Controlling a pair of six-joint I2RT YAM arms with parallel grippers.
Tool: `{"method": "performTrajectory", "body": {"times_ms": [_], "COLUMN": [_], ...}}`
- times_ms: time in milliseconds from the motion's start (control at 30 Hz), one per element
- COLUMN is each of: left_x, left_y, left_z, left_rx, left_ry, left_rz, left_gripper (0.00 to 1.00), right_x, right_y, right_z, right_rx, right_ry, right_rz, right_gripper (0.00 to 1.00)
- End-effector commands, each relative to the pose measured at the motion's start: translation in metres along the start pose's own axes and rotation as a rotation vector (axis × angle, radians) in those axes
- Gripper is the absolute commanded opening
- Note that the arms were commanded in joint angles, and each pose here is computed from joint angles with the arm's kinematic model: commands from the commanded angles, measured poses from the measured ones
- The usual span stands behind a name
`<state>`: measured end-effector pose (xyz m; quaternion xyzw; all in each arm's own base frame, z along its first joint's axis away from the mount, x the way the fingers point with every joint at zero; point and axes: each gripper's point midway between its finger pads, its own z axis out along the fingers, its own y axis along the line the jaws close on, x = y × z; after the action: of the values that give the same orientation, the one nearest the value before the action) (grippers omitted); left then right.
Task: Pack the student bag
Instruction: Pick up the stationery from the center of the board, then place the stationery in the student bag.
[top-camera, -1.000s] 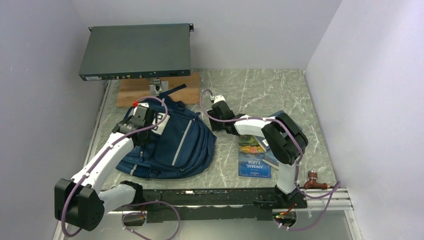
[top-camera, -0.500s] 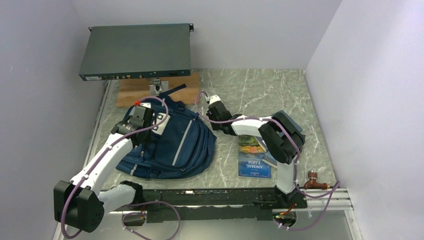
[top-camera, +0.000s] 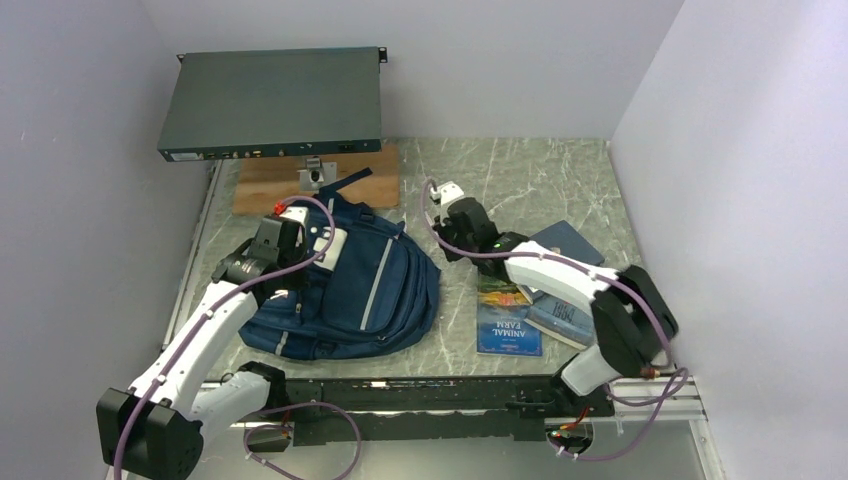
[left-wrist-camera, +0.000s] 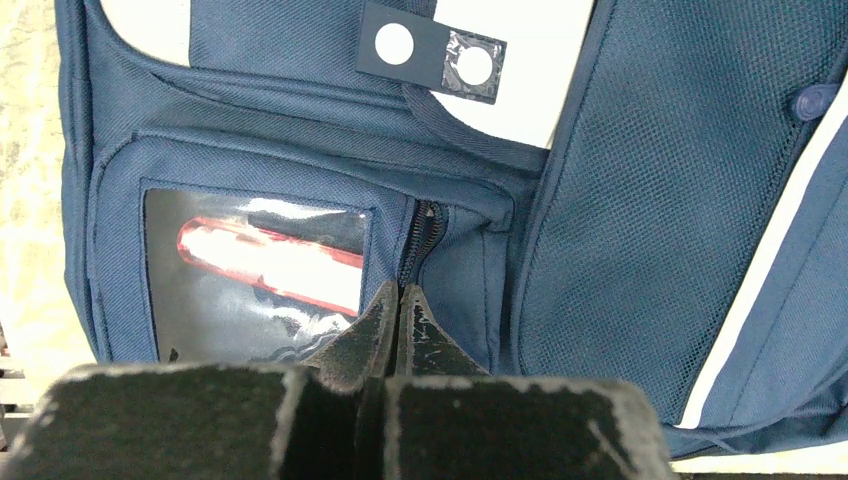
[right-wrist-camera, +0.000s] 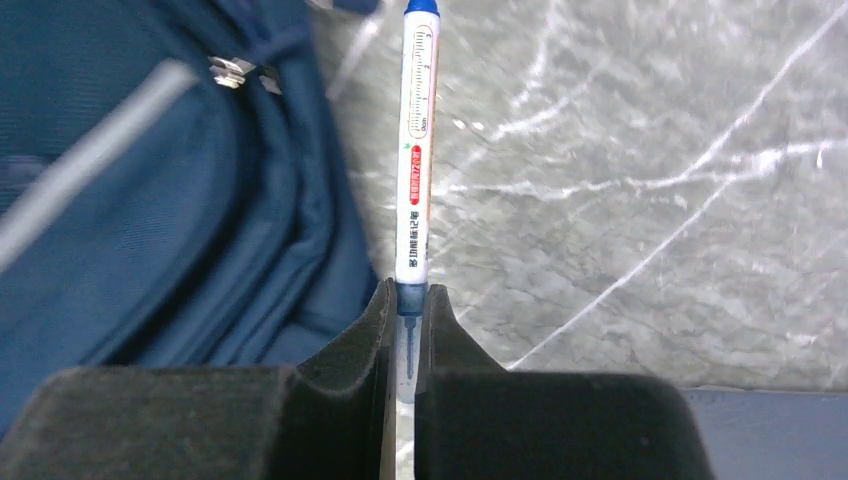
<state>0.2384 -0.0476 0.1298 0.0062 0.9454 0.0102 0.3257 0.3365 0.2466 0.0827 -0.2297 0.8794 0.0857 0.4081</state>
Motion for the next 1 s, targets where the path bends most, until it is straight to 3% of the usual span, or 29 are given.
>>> {"method": "performTrajectory", "body": {"times_ms": [0,167,300,567,967], "left_x": [-0.028,-0.028,-0.031,-0.028,-0.027], "left_y": [-0.019,-0.018,-0.015,-0.016,-0.019], "left_z": [-0.007,-0.007,-0.01,-0.009,-0.011], "left_rx": [0.1,0.094,0.085,0.089,0.1], "left_ry": [-0.11,-0.115,-0.133,-0.125,-0.132], "left_rz": [0.0,-0.001,-0.002,-0.003,0.002], "left_gripper": [0.0,0.0,0.0,0.0,0.0], "right_x": [-0.027,-0.02,-0.014,-0.021,-0.067], "right_y": [0.037,0.145,0.209,0.259,0.296], "right_z": [-0.045,-0.09,-0.108,-0.074,-0.015], "right_rx": [-0.253,-0.816,-1.03,-1.115,-0.979], "right_ry": [-0.072,-0.004,0.105,0.2,0.052], "right_rz": [-0.049,0.017,0.061,0.164,0.063], "right_gripper": [0.0,0.0,0.0,0.0,0.0]}}
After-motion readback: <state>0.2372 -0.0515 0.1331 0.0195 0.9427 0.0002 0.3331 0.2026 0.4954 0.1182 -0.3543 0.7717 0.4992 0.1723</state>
